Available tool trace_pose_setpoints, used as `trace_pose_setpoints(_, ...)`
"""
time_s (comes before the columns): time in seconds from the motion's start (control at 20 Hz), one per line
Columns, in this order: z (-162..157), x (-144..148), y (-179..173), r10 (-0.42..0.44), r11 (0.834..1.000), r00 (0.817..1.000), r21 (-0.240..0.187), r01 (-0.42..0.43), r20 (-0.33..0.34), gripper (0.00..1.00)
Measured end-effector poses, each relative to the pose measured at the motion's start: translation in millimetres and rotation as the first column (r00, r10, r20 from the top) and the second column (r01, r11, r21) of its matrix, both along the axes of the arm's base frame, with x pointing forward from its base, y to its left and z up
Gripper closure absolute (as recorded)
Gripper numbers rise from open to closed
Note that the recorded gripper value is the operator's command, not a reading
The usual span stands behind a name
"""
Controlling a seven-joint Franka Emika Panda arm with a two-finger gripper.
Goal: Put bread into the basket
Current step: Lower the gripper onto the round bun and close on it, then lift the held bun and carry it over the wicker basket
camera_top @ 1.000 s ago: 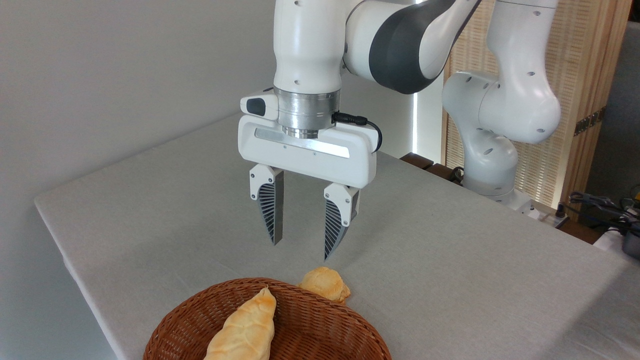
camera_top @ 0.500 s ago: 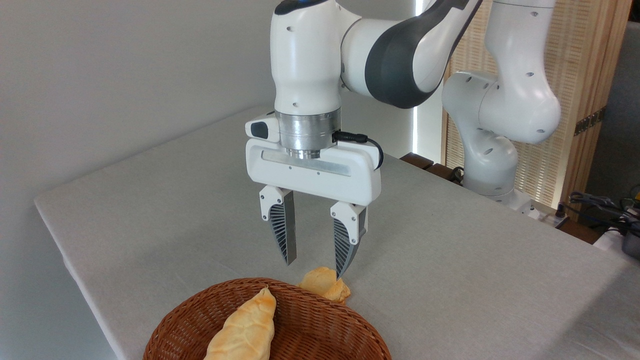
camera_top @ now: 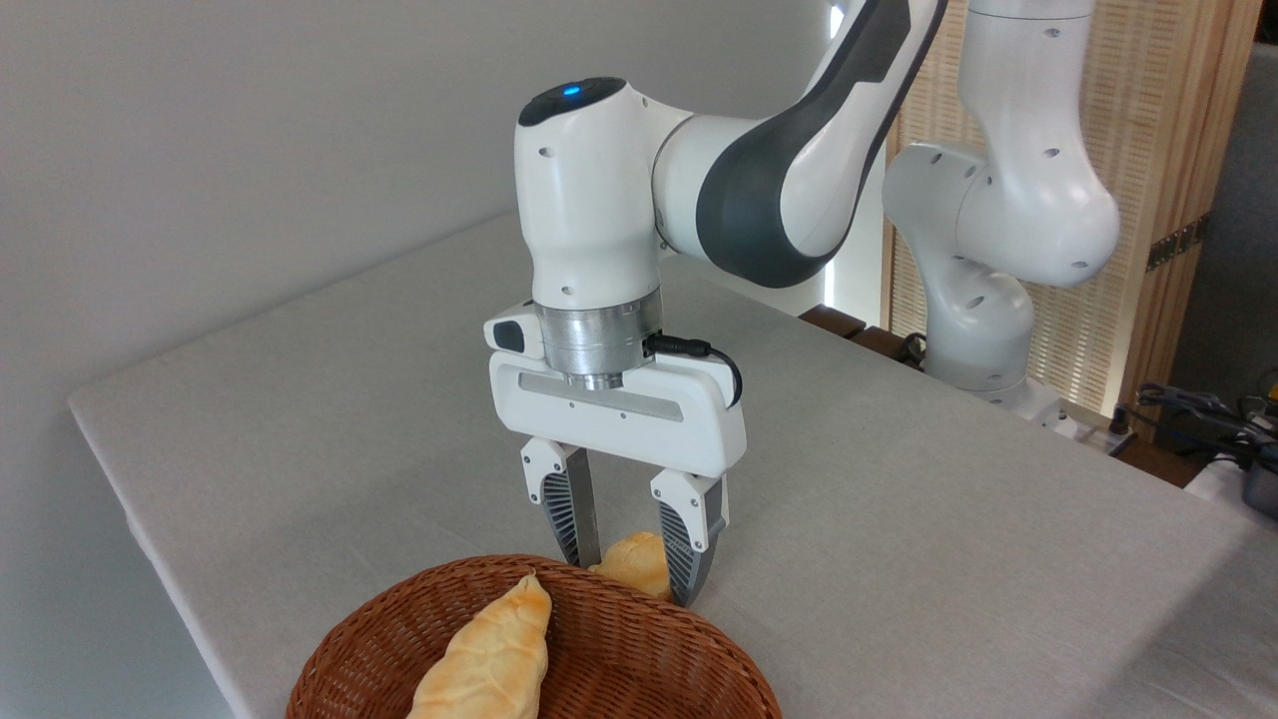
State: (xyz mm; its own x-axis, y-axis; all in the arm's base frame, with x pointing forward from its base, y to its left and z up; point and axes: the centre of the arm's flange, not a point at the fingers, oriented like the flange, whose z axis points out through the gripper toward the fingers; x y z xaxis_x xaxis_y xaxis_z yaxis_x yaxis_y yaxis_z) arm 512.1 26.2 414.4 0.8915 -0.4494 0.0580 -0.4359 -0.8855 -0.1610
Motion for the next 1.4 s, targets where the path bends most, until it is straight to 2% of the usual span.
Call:
trace_pose_setpoints(0.1,-1,0,-1,-0.018,1.0,1.0,0.002,0.018,-0.004,0.04)
trace_pose_setpoints(0.25,-1,0,-3,-0.042,0.999,0.999,0.005,0.042,-0.006,0.45)
trace_pose_setpoints(0.3,-1,0,-4,-0.046,0.999,0.999,0.005,0.046,-0.007,0.55)
trace_pose_setpoints(0.35,-1,0,-4,-0.051,0.999,0.999,0.006,0.051,-0.007,0.58)
trace_pose_setpoints(1.1,0,0,-7,-0.067,0.998,0.998,0.007,0.067,-0.016,0.52)
trace_pose_setpoints(1.25,8,-11,-22,-0.11,0.994,0.989,0.01,0.111,-0.095,0.52)
trace_pose_setpoints(1.4,35,-21,-52,-0.157,0.987,0.976,0.012,0.161,-0.151,0.52)
